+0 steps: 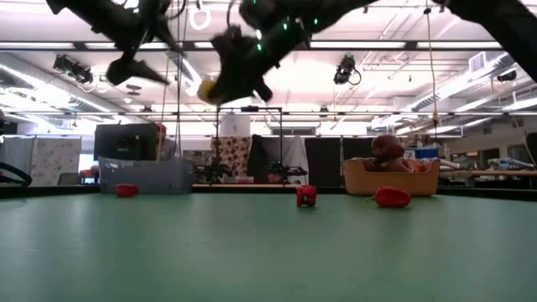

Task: Sort produce into baskets
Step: Put the lemon into the yellow bin

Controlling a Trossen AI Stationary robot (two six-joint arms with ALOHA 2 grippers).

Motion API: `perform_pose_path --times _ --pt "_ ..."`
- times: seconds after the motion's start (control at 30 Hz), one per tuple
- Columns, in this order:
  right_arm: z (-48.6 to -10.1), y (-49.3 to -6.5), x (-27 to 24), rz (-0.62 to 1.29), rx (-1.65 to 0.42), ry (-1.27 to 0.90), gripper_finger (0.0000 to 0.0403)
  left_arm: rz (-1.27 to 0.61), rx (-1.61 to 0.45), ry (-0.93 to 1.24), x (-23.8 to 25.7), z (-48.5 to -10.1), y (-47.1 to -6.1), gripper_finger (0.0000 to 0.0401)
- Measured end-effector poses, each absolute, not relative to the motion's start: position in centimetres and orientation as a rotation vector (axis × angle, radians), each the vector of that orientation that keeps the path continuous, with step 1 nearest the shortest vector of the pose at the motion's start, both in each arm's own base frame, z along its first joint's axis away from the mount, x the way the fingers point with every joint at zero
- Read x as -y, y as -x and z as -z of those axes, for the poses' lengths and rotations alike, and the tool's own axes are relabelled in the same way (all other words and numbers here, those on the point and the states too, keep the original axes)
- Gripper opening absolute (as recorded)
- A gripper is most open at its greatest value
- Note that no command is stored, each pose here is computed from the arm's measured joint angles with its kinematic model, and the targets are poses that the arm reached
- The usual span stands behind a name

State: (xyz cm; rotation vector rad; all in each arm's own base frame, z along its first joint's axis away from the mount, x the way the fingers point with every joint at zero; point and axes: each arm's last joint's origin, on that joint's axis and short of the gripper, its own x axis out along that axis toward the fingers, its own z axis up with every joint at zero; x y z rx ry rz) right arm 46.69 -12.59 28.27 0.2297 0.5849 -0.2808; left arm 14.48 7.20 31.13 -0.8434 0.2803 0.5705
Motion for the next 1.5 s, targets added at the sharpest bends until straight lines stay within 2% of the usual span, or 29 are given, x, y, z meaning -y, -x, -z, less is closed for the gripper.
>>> perform_pose_path --times 0.1,0.2,0.57,0.7,0.93,1.03,1.5 --pt "-29.4 -46.7 11.0 0.265 -0.555 -0.191 0.0149 -0.433 -0.225 0.836 -7.1 -32.0 -14.9 0.0351" --pt "-29.8 -46.6 10.0 0.244 -0.562 -0.167 0.0149 -0.393 -0.226 0.839 -7.1 -32.1 -15.2 0.0365" --pt "-30.1 -47.2 6.2 0.161 -0.566 -0.071 0.015 -0.372 -0.329 0.854 -7.2 -30.5 -17.8 0.0365" --pt "-30.2 -47.2 5.5 0.156 -0.569 -0.062 0.015 -0.391 -0.347 0.849 -7.2 -30.1 -18.5 0.0337" --pt "-30.3 -47.3 4.8 0.153 -0.561 -0.054 0.015 -0.347 -0.324 0.848 -7.2 -30.2 -19.0 0.0246" --pt "-30.3 -47.3 4.7 0.17 -0.559 -0.048 0.015 -0.336 -0.317 0.84 -7.2 -30.3 -19.1 0.0219" --pt "-30.4 -47.3 4.7 0.159 -0.552 -0.01 0.0153 -0.336 -0.319 0.819 -7.2 -30.3 -19.0 0.0211"
